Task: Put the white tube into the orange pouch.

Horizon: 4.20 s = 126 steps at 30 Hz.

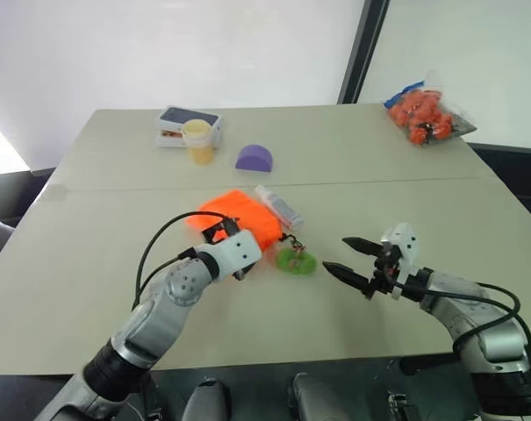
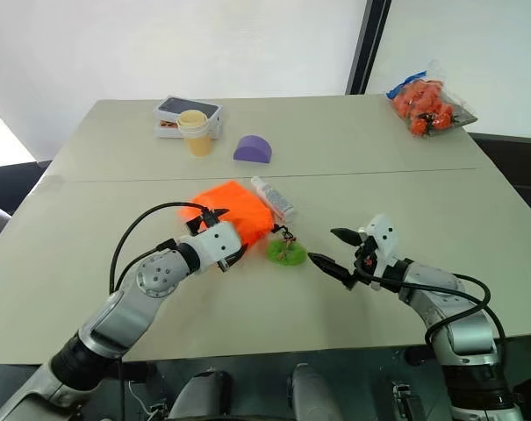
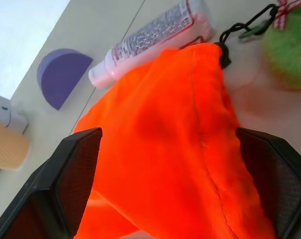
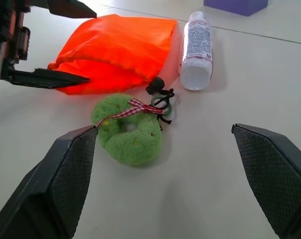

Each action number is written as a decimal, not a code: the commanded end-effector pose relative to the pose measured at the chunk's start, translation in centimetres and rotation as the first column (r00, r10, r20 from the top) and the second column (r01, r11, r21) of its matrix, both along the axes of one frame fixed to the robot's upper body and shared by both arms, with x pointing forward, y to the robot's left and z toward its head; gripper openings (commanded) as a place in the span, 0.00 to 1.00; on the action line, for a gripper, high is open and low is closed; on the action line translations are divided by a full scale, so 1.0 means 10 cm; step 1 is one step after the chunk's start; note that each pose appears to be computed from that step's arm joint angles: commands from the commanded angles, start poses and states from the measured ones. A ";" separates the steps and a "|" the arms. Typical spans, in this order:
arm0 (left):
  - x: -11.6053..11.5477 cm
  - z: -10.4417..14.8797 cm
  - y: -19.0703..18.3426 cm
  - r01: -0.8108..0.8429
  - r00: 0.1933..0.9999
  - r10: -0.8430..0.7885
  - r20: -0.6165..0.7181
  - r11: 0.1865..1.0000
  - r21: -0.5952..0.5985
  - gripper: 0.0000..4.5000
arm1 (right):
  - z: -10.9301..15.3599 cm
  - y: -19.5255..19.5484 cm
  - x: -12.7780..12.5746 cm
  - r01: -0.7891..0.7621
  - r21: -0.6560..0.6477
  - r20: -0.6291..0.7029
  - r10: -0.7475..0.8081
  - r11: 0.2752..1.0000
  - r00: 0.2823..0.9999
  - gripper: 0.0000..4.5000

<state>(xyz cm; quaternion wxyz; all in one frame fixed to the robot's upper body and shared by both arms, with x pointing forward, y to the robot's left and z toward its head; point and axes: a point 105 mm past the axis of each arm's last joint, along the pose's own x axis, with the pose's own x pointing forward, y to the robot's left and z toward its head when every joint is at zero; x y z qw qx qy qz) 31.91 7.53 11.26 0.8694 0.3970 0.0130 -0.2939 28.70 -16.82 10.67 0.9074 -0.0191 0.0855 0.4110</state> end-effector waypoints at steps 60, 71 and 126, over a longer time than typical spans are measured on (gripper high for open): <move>0.10 0.18 0.45 -0.144 0.962 0.008 -0.272 0.864 -0.483 0.00 | -0.11 0.84 1.00 0.347 0.057 0.088 -0.350 0.936 0.932 0.40; 0.13 0.16 0.43 -0.156 0.957 0.000 -0.292 0.845 -0.512 0.00 | 0.22 0.65 0.91 0.322 0.133 0.200 -0.343 0.937 0.918 0.29; -0.01 0.31 0.07 0.072 0.879 -0.294 -0.376 0.861 -0.503 0.00 | 0.06 1.12 0.19 0.013 0.078 0.086 -0.020 0.997 0.996 0.29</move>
